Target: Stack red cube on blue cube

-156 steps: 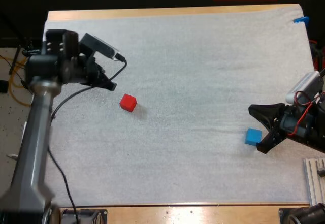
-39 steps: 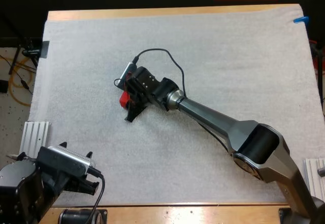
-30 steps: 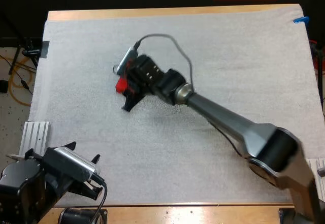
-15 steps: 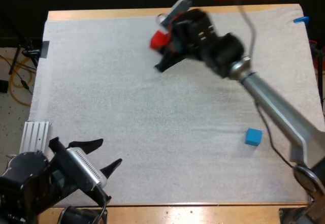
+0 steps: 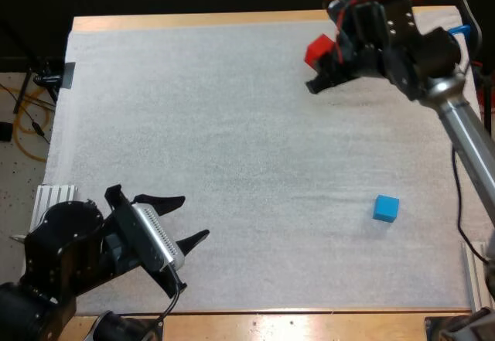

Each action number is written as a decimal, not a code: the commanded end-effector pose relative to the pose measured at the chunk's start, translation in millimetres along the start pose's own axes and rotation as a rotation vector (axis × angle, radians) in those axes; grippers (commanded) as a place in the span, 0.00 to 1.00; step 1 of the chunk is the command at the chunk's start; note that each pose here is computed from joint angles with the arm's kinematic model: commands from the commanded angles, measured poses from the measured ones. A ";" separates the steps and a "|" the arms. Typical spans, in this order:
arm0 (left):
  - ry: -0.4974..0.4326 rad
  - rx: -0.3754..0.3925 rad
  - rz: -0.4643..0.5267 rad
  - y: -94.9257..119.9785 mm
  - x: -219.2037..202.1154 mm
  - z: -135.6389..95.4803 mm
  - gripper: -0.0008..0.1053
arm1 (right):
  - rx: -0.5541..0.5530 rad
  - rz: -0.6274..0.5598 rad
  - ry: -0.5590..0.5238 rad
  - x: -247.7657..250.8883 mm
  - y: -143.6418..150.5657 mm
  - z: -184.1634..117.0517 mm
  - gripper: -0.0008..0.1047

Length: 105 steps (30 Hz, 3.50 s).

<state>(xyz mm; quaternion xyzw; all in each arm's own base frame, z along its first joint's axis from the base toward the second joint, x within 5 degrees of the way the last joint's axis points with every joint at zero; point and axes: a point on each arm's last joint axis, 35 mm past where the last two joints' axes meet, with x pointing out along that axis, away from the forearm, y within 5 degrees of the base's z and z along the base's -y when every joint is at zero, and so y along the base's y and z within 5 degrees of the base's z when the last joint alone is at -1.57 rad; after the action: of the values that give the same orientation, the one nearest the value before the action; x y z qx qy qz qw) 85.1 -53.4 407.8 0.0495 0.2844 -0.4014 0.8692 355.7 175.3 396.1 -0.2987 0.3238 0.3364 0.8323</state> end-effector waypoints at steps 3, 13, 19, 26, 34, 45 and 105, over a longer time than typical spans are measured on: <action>-0.004 0.005 -0.003 1.0 2.5 2.8 0.54 | -0.002 -0.033 0.039 -19.4 8.3 -18.2 0.05; -0.004 0.005 -0.003 1.0 2.5 2.8 0.54 | 0.065 -0.102 0.065 -44.8 41.8 -78.2 0.05; -0.004 0.005 -0.003 1.0 2.5 2.8 0.54 | 0.140 -0.116 0.117 -51.1 66.7 -122.2 0.05; -0.004 0.008 -0.003 1.0 2.5 2.8 0.54 | 0.199 -0.148 0.153 -59.3 87.0 -158.5 0.05; -0.004 0.008 -0.003 1.0 2.5 2.8 0.54 | 0.261 -0.222 0.172 -50.7 104.3 -194.8 0.05; -0.004 0.008 -0.003 1.0 2.5 2.8 0.54 | 0.292 -0.210 0.209 -19.5 122.8 -232.1 0.05; 0.020 0.023 -0.006 3.3 7.5 3.3 0.54 | 0.253 -0.156 0.231 14.5 139.1 -261.9 0.33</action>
<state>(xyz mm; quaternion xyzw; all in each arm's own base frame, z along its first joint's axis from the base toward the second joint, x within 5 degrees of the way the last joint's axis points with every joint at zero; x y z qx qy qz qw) 92.5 -56.7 404.4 0.0584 0.2937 -0.4035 0.8646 170.0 75.4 186.5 -0.2543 0.4307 0.1894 0.8449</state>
